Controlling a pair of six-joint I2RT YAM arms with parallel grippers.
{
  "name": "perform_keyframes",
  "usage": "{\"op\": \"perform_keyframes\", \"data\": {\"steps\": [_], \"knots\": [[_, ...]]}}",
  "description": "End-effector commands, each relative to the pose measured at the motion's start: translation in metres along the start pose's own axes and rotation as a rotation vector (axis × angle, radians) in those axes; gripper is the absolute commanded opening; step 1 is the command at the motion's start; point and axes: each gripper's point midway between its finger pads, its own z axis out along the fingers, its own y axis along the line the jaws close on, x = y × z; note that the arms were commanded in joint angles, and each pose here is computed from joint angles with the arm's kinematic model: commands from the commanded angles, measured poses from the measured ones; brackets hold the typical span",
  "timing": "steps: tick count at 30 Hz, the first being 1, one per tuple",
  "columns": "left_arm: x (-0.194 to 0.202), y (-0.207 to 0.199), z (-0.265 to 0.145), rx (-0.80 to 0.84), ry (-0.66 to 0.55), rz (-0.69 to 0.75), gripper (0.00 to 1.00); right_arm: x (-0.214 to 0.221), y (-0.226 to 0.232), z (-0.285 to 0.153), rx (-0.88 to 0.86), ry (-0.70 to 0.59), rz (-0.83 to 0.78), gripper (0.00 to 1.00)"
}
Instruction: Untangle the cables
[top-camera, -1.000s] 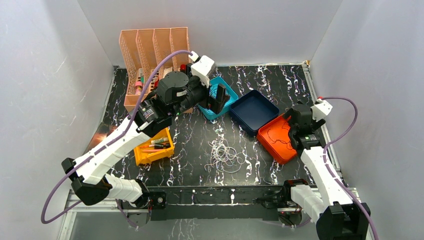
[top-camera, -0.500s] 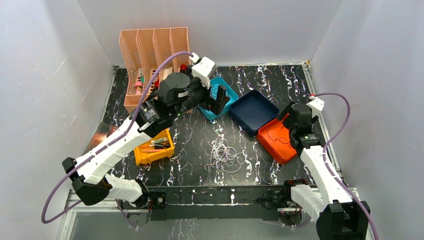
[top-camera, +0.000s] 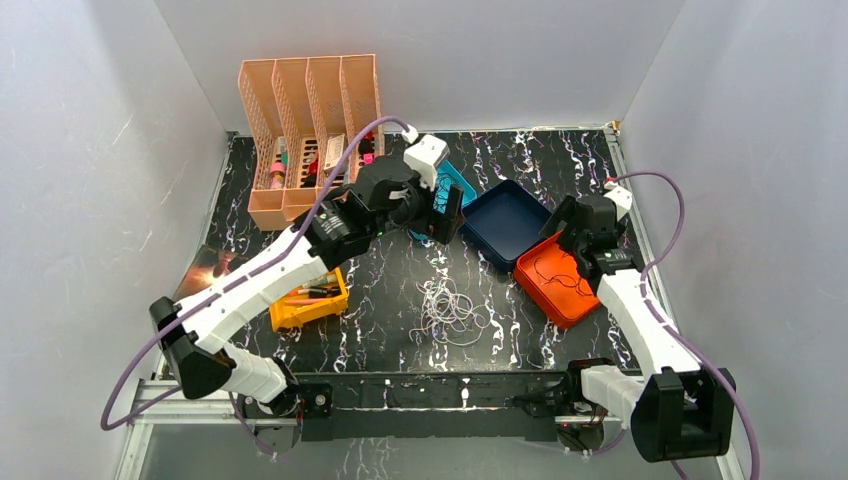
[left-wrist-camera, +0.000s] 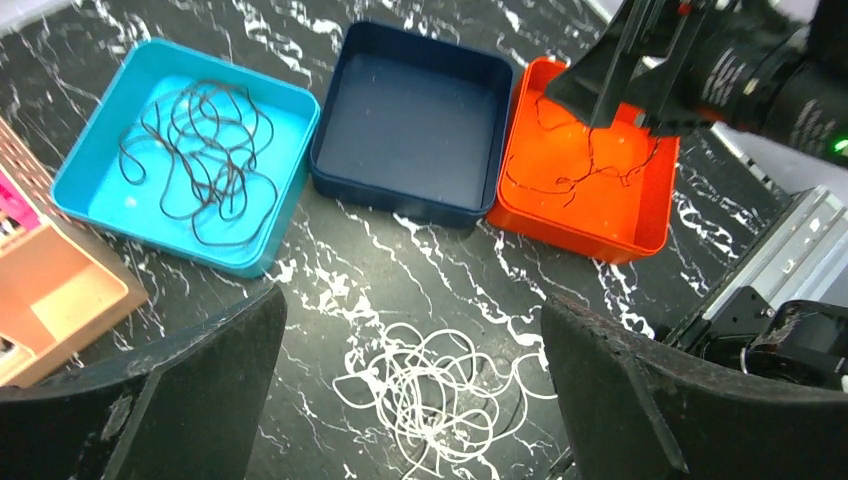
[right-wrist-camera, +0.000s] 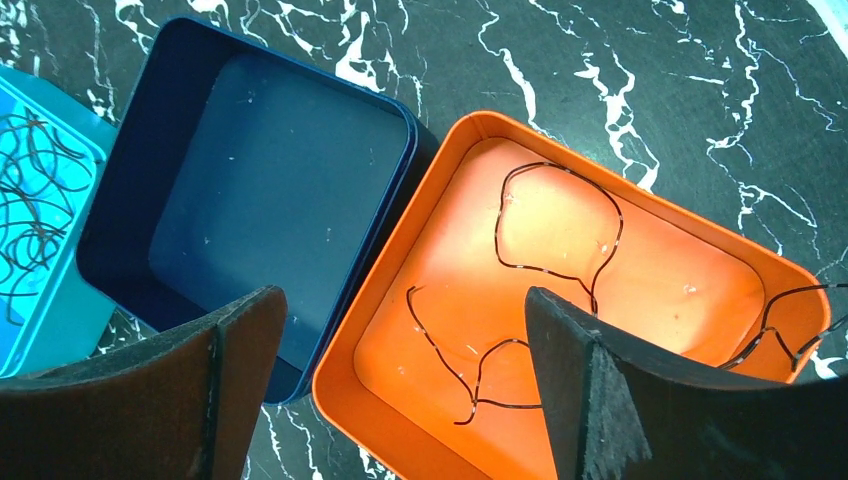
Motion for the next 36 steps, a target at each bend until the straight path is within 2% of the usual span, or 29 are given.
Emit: {"op": "perform_keyframes", "data": {"steps": [1, 14, 29, 36], "knots": [[0.03, 0.004, 0.01, -0.031, 0.101, -0.051, 0.98, -0.015, 0.009, -0.001, 0.005, 0.02, 0.0, 0.98], [0.056, 0.01, 0.023, -0.071, 0.181, -0.072, 0.98, -0.016, 0.015, -0.007, -0.057, -0.012, 0.002, 0.98], [0.061, 0.011, 0.028, -0.082, 0.196, -0.074, 0.98, -0.029, 0.005, -0.015, -0.04, -0.133, 0.046, 0.98], [0.066, 0.014, 0.028, -0.094, 0.206, -0.074, 0.98, -0.024, 0.044, -0.033, -0.285, -0.068, -0.118, 0.98]]}}
